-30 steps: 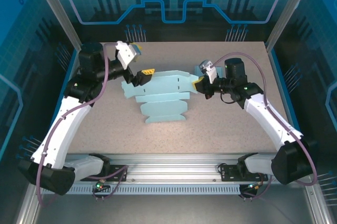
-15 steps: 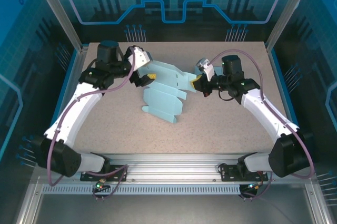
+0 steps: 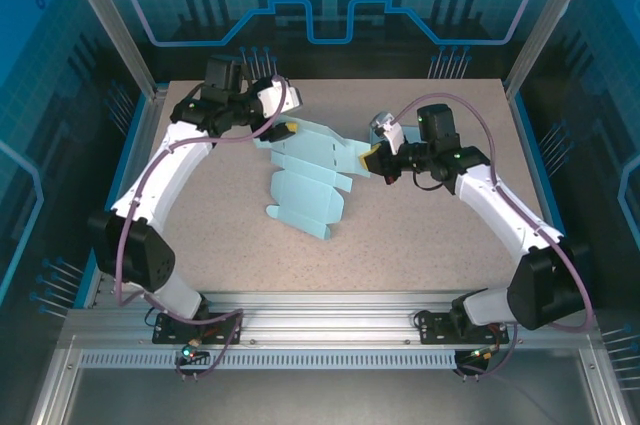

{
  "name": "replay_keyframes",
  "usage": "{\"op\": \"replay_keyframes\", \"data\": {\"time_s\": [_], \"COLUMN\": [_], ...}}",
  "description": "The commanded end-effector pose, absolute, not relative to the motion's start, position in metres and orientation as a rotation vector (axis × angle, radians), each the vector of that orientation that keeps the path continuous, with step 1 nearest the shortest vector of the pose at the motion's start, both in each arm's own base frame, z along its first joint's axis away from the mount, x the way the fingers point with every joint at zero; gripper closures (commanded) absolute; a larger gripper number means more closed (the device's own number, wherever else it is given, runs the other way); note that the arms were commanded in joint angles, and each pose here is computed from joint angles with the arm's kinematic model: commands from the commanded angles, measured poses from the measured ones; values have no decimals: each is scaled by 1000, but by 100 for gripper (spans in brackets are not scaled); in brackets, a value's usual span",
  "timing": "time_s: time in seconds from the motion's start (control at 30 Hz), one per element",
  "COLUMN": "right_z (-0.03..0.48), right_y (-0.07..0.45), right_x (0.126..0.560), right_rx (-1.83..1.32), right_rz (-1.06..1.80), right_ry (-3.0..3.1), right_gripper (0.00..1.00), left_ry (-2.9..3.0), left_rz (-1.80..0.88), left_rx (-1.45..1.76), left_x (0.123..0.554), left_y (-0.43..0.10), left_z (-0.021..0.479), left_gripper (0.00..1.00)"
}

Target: Fold the paper box

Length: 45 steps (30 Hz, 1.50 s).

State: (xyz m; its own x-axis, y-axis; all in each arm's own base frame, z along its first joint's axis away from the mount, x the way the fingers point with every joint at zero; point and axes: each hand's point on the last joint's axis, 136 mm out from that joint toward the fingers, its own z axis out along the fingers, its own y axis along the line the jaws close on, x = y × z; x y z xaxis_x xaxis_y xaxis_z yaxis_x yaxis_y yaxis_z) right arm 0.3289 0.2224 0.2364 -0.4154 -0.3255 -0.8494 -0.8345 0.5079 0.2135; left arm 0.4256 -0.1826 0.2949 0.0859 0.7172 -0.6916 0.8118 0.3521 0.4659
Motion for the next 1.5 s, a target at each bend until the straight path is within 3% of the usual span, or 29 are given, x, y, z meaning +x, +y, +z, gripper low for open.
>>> {"op": "replay_keyframes", "data": {"time_s": [0.0,0.2,0.33,0.63,0.73,0.87,0.97,1.13,1.4,1.47], "right_z": [246,243,241,225,212,197,184,159,167,177], "right_y": [232,235,237,227,217,208,195,165,146,143], "right_x": [328,335,339,357,367,373,379,392,399,397], "right_rx": [-992,-992,-991,-924,-867,-799,-712,-504,-213,-121], "right_rz": [852,866,871,764,686,649,582,506,563,586], "right_ry": [1936,1943,1946,2025,2090,2157,2220,2348,2392,2395], "right_gripper": [100,100,100,100,100,87,84,65,61,56], "left_ry": [1672,1692,1713,1702,1685,1646,1622,1533,1437,1393], "left_rz": [-168,-159,-128,-8,74,221,305,439,669,736], "left_rx": [1463,1500,1519,1501,1461,1423,1379,1310,1314,1313], "left_x": [417,418,421,427,430,432,433,433,443,445], "left_y": [-183,-183,-182,-189,-194,-200,-203,-207,-215,-218], "left_z": [284,272,262,252,251,239,230,226,201,195], "left_gripper": [25,44,66,87,87,87,89,89,90,90]}}
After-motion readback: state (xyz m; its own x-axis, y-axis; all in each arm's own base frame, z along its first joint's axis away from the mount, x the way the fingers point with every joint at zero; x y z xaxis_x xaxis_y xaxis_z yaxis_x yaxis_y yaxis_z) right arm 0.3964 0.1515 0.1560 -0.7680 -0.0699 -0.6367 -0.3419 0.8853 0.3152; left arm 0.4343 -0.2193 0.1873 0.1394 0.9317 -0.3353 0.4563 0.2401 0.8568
